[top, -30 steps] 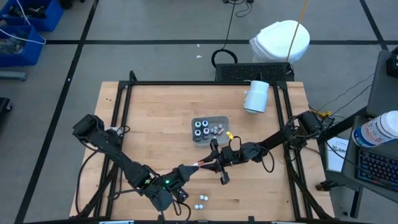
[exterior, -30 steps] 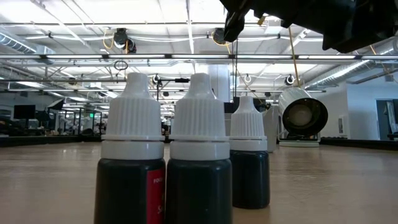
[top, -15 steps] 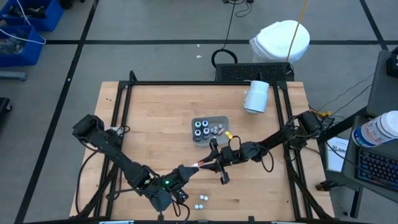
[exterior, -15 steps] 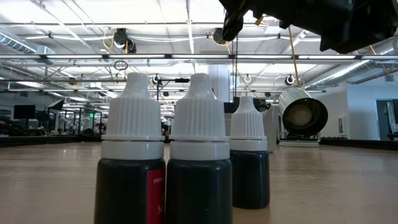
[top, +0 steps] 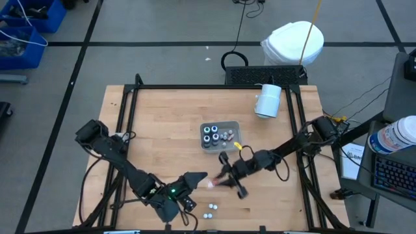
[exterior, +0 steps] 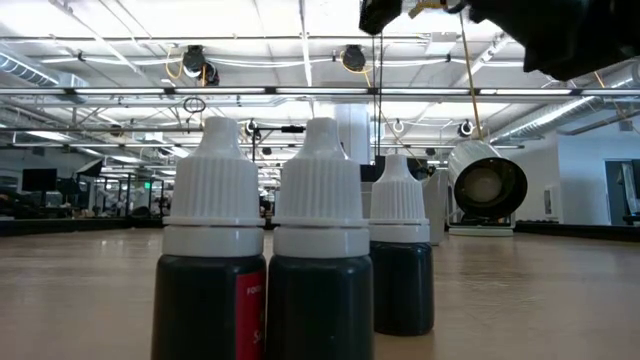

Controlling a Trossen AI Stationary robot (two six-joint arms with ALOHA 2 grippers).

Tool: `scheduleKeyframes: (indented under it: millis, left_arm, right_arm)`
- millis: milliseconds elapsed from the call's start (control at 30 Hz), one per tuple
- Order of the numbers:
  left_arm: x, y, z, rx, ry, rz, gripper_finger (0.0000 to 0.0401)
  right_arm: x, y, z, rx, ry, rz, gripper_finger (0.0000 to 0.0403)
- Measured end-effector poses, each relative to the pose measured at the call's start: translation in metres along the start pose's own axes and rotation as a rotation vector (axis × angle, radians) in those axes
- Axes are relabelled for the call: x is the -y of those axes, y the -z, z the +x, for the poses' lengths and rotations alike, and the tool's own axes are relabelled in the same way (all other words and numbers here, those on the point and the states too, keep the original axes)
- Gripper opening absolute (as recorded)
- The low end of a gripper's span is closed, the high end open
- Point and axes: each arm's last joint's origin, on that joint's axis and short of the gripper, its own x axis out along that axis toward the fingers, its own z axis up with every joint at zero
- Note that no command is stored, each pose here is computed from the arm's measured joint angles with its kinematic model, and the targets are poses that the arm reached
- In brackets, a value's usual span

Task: Pick & Place food coloring
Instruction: Put the small yellow food coloring bottle into the gray bin

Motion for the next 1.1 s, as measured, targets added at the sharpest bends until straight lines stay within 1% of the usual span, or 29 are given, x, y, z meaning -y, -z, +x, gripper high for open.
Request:
scheduleKeyframes:
  millis: [33,133,300,467,633,900,1100]
  left_arm:
    - [0.0,0.0,0.0,-0.002,0.001,0.003,0.02]
    - [0.0,0.0,-0.001,0.007,0.004,0.003,0.021]
    - [0.0,-0.002,0.0,0.054,0.022,-0.007,0.0207]
    - [0.001,-0.003,-0.001,0.084,0.034,-0.012,0.0198]
    - [0.0,-0.003,0.0,0.105,0.045,-0.009,0.0197]
    - [-0.004,-0.002,0.009,0.151,0.056,-0.059,0.0191]
    - [-0.006,0.001,0.014,0.134,0.048,-0.069,0.0177]
  right_arm:
    - [-0.001,0.0,0.0,0.0,-0.022,0.0,0.0047]
    - [0.001,-0.001,0.0,0.005,-0.032,0.001,0.0047]
    - [-0.001,-0.001,0.0,0.001,-0.041,0.009,0.0047]
    - [0.002,-0.001,0.0,0.003,-0.008,-0.002,0.0047]
    - [0.004,0.001,0.0,-0.011,0.067,-0.037,0.0047]
    - [0.004,0.001,0.0,-0.009,0.07,-0.038,0.0047]
    - [0.004,0.002,0.0,-0.015,0.068,-0.038,0.0047]
